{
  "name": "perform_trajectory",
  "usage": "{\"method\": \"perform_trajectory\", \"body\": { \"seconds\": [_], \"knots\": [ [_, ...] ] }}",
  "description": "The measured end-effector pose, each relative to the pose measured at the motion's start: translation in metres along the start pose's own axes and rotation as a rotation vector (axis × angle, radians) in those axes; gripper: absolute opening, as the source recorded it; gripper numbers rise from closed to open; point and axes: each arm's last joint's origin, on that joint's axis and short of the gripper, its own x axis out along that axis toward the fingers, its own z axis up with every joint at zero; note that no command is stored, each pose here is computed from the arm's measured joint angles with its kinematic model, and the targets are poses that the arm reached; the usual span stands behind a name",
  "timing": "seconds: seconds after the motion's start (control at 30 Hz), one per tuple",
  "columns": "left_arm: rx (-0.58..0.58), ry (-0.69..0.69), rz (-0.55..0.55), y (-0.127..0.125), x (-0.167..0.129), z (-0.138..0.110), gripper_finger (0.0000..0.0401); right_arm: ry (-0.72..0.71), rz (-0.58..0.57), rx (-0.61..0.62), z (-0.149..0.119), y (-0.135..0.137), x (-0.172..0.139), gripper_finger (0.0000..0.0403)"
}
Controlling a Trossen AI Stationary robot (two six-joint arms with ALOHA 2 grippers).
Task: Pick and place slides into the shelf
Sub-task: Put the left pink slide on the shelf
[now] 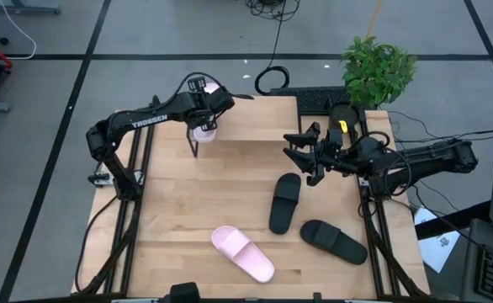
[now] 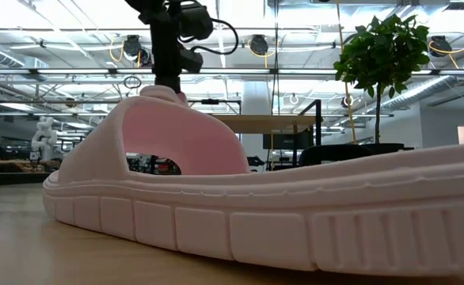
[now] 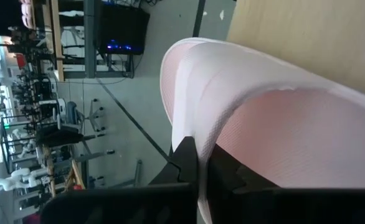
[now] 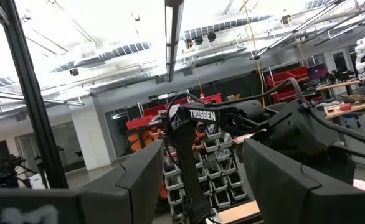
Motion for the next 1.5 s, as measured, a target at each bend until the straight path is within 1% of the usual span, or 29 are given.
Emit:
{"method": "perform_trajectory", "body": {
  "seconds": [0.43,0.63,0.8,0.93,1.1,1.23,1.5],
  "knots": [
    [0.007,-0.021,-0.046,-0.002,0.000,0.001,0.0000,0.000,0.000,-0.004,0.000,0.000,0.000,0.0210],
    [0.040,0.007,-0.061,-0.015,0.008,-0.005,0.0003,0.001,0.000,-0.004,0.000,0.000,0.000,0.0210],
    [0.039,0.031,-0.067,-0.026,0.013,-0.010,0.0004,0.001,0.000,-0.006,0.000,0.000,0.000,0.0210],
    [0.029,0.032,-0.070,-0.028,0.013,-0.011,0.0007,0.001,0.000,-0.023,0.000,0.000,0.000,0.0210],
    [0.024,0.010,-0.062,-0.031,0.010,-0.007,0.0025,0.001,0.000,-0.023,0.000,0.000,0.000,0.0210],
    [0.047,-0.011,-0.058,-0.033,0.007,-0.004,0.0043,0.002,0.000,-0.023,0.000,0.000,0.000,0.0210],
    [0.061,-0.016,-0.058,-0.034,0.005,-0.005,0.0084,0.002,0.000,-0.023,0.000,0.000,0.000,0.0210]
  ]
}}
